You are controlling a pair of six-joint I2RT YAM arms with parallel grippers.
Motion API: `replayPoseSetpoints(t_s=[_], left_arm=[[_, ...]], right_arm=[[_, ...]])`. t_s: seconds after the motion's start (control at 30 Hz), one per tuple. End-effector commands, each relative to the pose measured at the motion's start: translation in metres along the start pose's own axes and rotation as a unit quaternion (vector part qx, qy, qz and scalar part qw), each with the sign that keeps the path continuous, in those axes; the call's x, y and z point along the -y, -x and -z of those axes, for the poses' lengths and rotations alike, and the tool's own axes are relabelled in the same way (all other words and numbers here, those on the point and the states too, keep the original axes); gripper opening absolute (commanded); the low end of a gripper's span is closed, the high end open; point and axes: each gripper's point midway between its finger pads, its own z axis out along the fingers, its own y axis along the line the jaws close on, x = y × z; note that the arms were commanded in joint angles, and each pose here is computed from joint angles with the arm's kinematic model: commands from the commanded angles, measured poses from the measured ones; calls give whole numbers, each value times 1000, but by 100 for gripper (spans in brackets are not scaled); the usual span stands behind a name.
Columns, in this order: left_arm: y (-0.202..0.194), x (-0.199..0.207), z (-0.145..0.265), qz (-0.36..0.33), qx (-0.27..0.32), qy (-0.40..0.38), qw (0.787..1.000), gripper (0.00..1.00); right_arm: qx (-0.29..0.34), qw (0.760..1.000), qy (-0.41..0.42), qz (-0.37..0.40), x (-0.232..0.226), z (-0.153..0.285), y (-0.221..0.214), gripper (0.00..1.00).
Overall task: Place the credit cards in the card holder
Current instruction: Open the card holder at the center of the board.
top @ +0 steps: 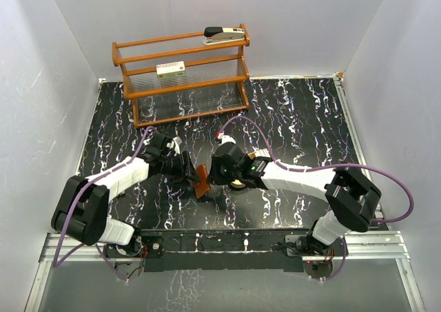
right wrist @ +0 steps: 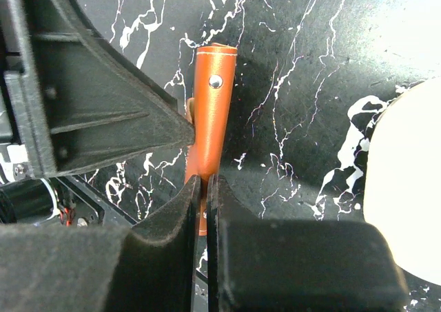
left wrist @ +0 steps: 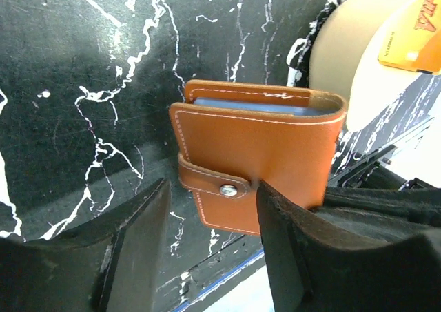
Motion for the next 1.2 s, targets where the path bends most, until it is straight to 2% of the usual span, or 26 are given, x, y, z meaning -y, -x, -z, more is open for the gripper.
replayPoseSetpoints(t_s=[0.0, 0.1, 0.3, 0.7, 0.77, 0.9, 1.1, 1.17], left_arm=[[-10, -11, -7, 2, -25, 12, 1000, 48], [-13, -22, -9, 0, -34, 37, 999, 40], [-15, -31, -7, -7, -39, 63, 997, 31], [-22, -35, -4, -8, -46, 65, 997, 0], [-23, -33, -5, -7, -48, 61, 997, 0], [-24, -33, -6, -4, -51, 58, 997, 0], [-20, -31, 1, 6, -39, 68, 997, 0], [-16, -27, 7, 7, -28, 68, 997, 5]], right_arm=[[35, 999, 28, -1, -19, 8, 18, 0], [38, 999, 22, -1, -17, 8, 19, 0], [40, 999, 9, 0, -11, 7, 19, 0], [32, 999, -4, -3, -1, 7, 10, 0], [21, 1000, 2, -13, -3, 5, 5, 1], [1, 999, 16, -36, -6, -6, -6, 19], [-31, 998, 17, -43, -8, -27, -16, 31], [-43, 998, 15, -42, -7, -34, -22, 32]])
